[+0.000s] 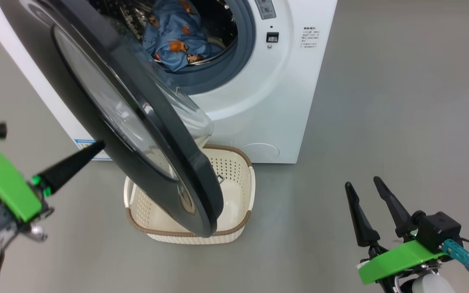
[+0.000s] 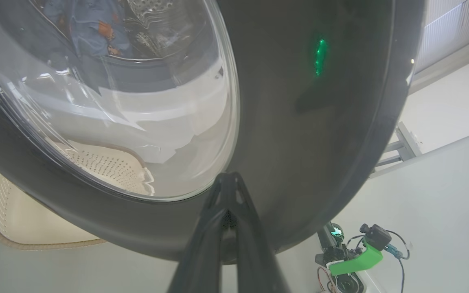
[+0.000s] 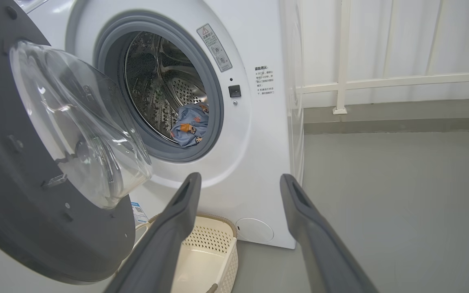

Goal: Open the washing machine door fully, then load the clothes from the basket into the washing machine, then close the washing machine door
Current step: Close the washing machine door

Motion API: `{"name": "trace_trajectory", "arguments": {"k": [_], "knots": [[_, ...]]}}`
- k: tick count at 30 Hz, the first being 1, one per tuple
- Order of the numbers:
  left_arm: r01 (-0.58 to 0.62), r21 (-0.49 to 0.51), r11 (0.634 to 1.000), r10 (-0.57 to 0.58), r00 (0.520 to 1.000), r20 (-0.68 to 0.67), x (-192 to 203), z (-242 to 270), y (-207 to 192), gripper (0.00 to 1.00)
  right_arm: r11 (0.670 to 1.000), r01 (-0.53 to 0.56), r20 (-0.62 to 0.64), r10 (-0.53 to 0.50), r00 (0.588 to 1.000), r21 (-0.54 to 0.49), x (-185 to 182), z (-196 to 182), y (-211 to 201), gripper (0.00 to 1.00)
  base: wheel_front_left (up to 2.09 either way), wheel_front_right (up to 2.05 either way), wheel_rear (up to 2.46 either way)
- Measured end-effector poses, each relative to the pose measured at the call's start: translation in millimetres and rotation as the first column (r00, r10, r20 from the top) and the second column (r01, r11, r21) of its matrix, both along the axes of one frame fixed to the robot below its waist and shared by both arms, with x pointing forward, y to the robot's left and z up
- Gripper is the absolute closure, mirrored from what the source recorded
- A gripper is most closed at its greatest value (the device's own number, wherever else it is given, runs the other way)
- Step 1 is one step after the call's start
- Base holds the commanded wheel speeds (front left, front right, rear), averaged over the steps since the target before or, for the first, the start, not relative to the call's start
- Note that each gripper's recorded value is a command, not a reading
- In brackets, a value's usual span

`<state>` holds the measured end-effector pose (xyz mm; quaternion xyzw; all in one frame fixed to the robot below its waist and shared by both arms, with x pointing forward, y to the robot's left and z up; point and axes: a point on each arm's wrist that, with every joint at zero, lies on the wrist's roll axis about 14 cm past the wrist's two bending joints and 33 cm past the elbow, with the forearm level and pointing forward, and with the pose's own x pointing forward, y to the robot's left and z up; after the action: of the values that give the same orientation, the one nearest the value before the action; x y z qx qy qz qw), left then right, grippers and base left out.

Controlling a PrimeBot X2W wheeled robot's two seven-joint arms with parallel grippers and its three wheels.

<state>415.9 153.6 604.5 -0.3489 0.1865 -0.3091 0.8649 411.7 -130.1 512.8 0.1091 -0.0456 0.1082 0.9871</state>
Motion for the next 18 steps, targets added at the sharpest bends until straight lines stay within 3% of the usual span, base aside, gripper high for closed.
{"name": "trace_trajectory", "arguments": {"k": [3, 6, 8, 11, 18], "knots": [[-0.077, 0.026, 0.997, 0.077, 0.997, -0.001, -5, -15, 15, 0.85, 1.0, -0.002, -0.006, 0.002, 1.0, -0.003, -3, -2, 0, 0.0, 0.0, 0.0, 0.0], [-0.151, 0.037, 0.988, 0.151, 0.988, -0.003, -11, -31, 26, 0.53, 1.0, 0.003, -0.01, -0.003, 1.0, -0.008, -6, -3, -3, 0.0, 0.0, 0.0, 0.0], [-0.189, 0.026, 0.982, 0.19, 0.982, -0.02, -16, -45, 31, 0.22, 1.0, 0.01, -0.009, -0.01, 1.0, -0.009, -8, -3, -6, 0.0, 0.0, 0.0, 0.0], [-0.238, 0.043, 0.97, 0.24, 0.97, -0.05, -26, -69, 36, 0.0, 1.0, 0.025, -0.015, -0.026, 1.0, -0.013, -11, -5, -12, 0.0, 0.0, 0.0, 0.0], [-0.353, 0.085, 0.932, 0.361, 0.927, -0.101, -40, -118, 53, 0.0, 0.998, 0.056, -0.014, -0.057, 0.998, -0.022, -14, -5, -25, 0.0, 0.0, 0.0, 0.0]]}}
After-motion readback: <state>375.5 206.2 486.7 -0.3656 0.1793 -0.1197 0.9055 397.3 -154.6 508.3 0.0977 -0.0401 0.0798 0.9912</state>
